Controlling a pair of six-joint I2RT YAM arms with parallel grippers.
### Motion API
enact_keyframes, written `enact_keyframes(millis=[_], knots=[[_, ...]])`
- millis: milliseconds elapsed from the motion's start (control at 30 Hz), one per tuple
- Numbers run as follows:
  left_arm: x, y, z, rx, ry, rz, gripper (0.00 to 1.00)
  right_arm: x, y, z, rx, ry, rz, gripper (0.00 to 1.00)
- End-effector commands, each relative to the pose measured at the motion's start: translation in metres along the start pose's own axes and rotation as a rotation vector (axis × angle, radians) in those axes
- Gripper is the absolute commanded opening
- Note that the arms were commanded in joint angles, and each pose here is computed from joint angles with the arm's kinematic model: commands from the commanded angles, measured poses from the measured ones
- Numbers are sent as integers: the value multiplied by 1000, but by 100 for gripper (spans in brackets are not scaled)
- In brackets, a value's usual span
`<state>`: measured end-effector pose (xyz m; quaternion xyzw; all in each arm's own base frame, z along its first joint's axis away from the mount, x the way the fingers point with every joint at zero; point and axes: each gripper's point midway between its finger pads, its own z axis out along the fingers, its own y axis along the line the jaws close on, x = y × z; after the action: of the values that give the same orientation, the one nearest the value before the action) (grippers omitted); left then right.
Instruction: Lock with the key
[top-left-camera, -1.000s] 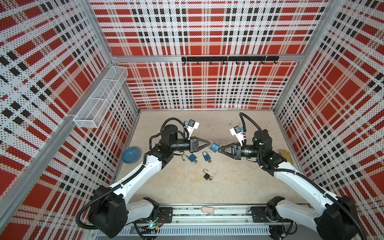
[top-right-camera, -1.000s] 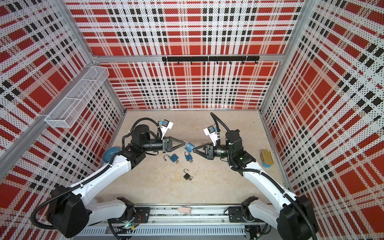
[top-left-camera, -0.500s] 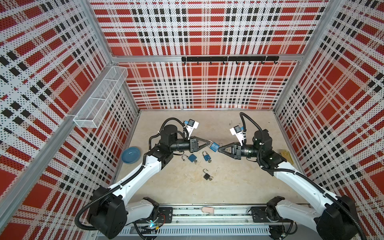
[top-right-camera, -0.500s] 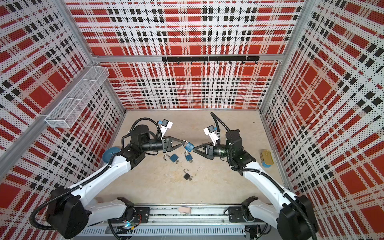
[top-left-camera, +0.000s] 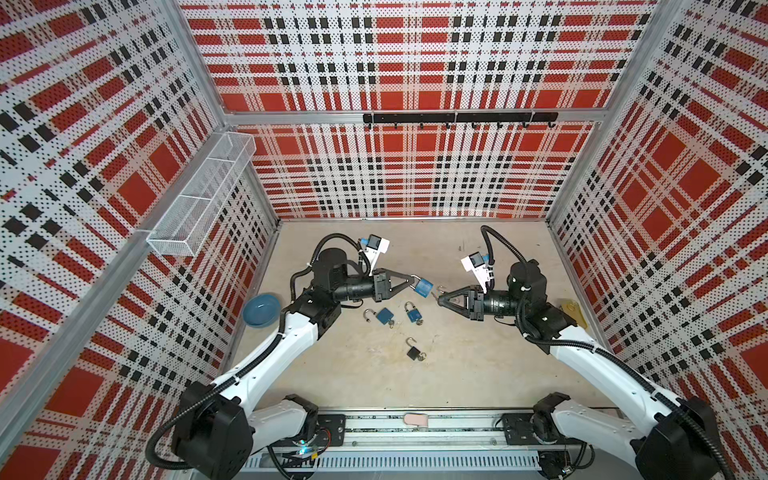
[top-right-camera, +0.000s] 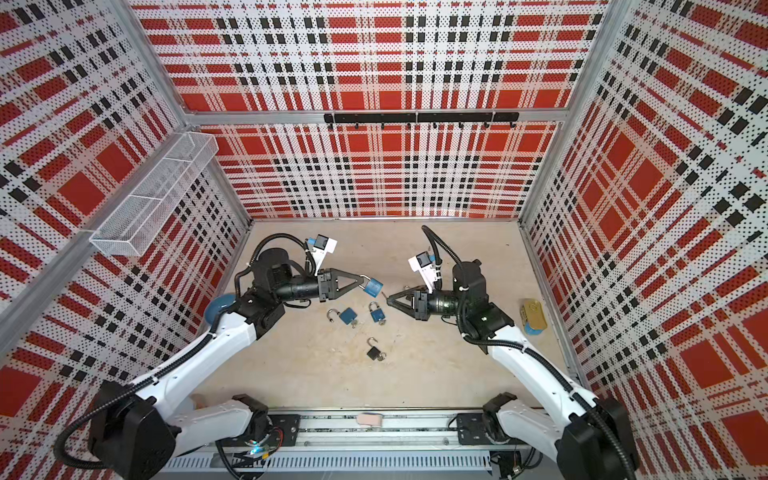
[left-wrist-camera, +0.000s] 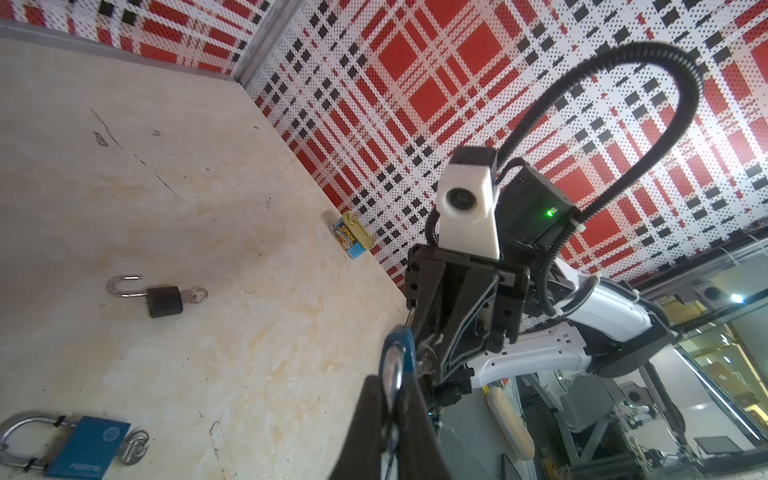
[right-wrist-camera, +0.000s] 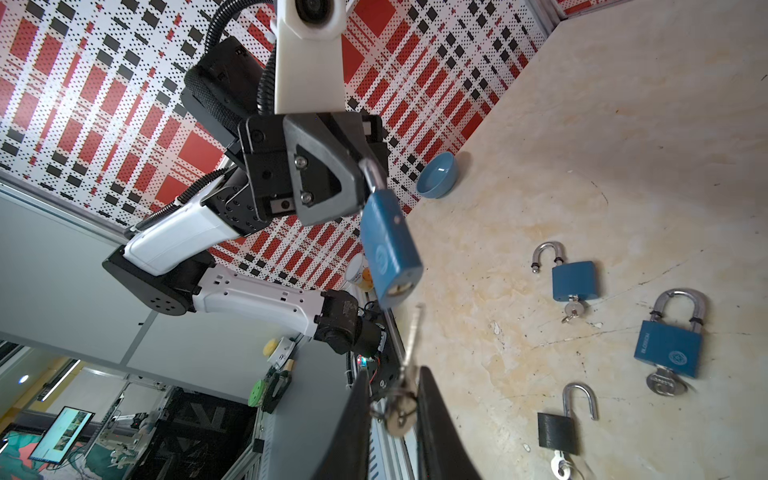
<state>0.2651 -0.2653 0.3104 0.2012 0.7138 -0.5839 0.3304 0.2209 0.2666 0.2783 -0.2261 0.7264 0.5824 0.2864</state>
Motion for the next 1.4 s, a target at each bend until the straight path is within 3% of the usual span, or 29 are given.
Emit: enact_keyframes(millis=[0, 467, 1067, 1367], knots=[[-12, -11, -6, 23, -43, 48, 0, -3, 8, -2, -16, -4, -39, 0], [16, 7, 1, -28, 34, 10, 0, 11, -3, -13, 104, 28, -29, 0], [147, 23, 80, -81, 437, -66, 0, 76, -87, -99, 827, 159, 106, 0], [185, 34, 120, -60, 562, -85, 0, 77, -92, -118, 924, 106, 134, 0]])
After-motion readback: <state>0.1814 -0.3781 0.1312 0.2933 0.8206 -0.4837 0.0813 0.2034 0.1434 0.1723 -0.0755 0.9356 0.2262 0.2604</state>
